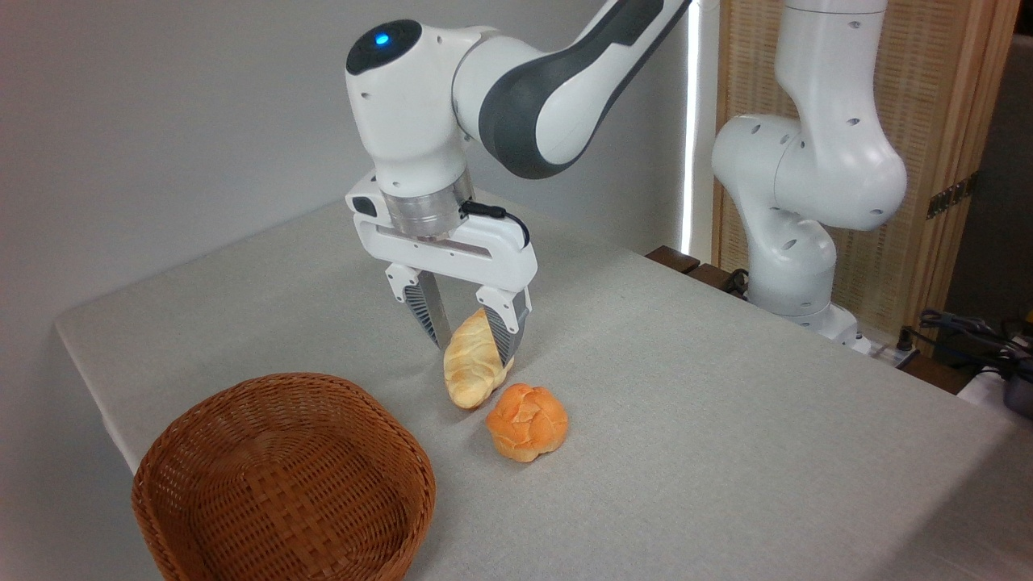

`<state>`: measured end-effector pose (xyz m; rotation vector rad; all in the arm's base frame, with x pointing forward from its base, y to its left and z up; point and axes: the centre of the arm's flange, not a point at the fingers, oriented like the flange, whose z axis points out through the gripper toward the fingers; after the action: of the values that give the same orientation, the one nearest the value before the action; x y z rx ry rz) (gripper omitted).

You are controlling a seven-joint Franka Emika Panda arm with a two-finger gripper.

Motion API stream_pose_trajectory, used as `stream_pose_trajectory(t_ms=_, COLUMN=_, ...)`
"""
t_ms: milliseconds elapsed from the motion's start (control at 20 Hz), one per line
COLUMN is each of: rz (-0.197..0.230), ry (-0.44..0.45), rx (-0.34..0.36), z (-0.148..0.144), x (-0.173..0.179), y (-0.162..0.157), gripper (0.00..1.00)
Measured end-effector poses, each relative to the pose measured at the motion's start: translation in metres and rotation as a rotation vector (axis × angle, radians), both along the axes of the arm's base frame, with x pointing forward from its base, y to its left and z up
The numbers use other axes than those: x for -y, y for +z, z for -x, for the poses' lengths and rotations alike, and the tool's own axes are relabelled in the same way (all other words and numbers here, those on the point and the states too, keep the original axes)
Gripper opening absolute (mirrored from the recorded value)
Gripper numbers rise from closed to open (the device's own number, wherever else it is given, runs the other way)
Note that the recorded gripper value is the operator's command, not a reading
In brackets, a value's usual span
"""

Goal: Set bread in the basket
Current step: 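Close the gripper around the pale bread roll, then lift the bread roll and carry it over the wicker basket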

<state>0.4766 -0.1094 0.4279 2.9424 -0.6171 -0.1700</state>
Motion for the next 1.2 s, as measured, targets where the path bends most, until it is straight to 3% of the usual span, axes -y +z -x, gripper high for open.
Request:
stream_pose_trajectory(t_ms=400, rz=-0.003, ry=-0.008, rx=-0.001, z=0.002, x=0.005, y=-0.012, gripper=1.00)
stream_pose_trajectory(t_ms=500, rz=-0.004, ry=-0.003, rx=0.005, z=0.002, x=0.007, y=-0.017, gripper=0.89)
stream_pose_trajectory(t_ms=600, rz=-0.005, ry=0.002, rx=0.006, z=0.002, x=0.008, y=-0.018, gripper=0.72)
stream_pose_trajectory(t_ms=650, rz=-0.005, ry=0.002, rx=0.007, z=0.002, x=0.008, y=-0.018, gripper=0.58)
stream_pose_trajectory(t_ms=750, rz=-0.005, ry=0.002, rx=0.010, z=0.002, x=0.008, y=-0.018, gripper=0.45)
stream_pose_trajectory(t_ms=950, rz=-0.003, ry=-0.014, rx=0.011, z=0.002, x=0.009, y=-0.018, gripper=0.38)
stream_pose_trajectory(t_ms=1200, rz=0.000, ry=-0.034, rx=0.012, z=0.002, x=0.009, y=-0.019, gripper=0.38)
